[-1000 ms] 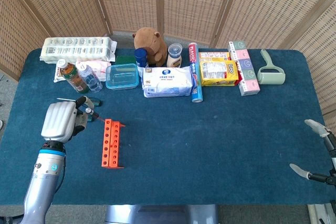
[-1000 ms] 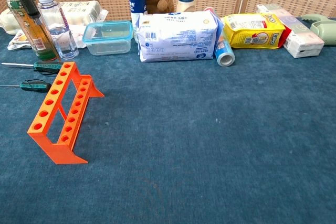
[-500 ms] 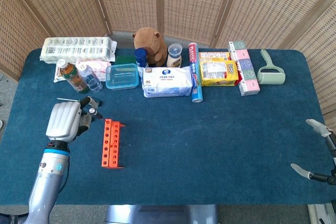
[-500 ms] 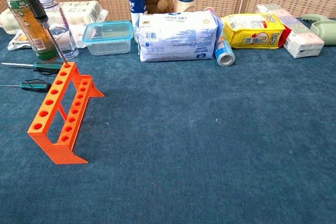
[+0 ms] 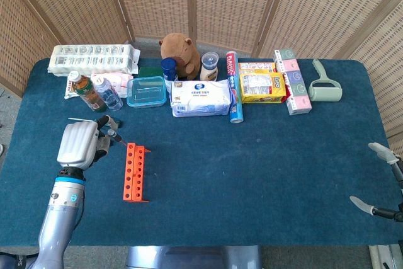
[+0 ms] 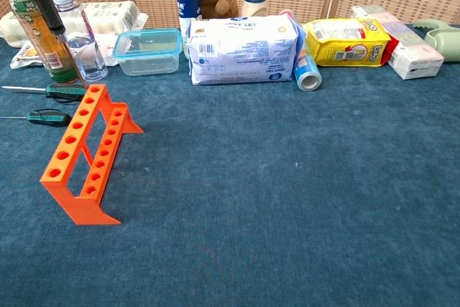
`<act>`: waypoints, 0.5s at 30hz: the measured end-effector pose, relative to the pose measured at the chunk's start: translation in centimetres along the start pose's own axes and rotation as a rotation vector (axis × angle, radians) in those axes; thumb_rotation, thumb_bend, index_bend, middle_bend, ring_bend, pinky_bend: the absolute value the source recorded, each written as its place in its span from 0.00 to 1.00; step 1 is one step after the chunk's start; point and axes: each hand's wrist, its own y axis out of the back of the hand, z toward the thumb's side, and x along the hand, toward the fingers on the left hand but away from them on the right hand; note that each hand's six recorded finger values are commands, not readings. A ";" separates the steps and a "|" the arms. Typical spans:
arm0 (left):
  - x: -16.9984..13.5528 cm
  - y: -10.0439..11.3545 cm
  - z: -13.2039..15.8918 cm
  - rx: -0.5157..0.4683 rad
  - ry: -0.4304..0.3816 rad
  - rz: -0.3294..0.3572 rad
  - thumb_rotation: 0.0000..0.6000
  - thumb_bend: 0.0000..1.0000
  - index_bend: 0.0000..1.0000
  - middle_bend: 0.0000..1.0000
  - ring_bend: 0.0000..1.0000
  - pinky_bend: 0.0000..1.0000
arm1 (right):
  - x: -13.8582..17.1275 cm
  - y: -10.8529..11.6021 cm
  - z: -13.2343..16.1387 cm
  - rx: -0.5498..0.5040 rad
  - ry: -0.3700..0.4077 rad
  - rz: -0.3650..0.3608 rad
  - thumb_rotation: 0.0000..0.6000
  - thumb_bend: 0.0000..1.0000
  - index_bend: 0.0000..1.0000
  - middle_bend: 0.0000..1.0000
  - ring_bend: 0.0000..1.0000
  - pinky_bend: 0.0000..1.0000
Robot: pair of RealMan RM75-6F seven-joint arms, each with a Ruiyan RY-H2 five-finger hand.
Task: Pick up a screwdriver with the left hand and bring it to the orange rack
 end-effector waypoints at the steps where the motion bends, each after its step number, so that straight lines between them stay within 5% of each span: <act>1: 0.0 0.0 0.0 -0.002 -0.001 0.001 1.00 0.49 0.51 1.00 0.98 1.00 | 0.0 0.0 0.0 0.000 0.000 0.000 1.00 0.07 0.09 0.16 0.14 0.18; 15: -0.3 0.3 0.6 -0.012 -0.015 0.005 1.00 0.49 0.51 1.00 0.98 1.00 | 0.0 0.1 0.0 -0.003 0.001 -0.002 1.00 0.07 0.09 0.16 0.14 0.18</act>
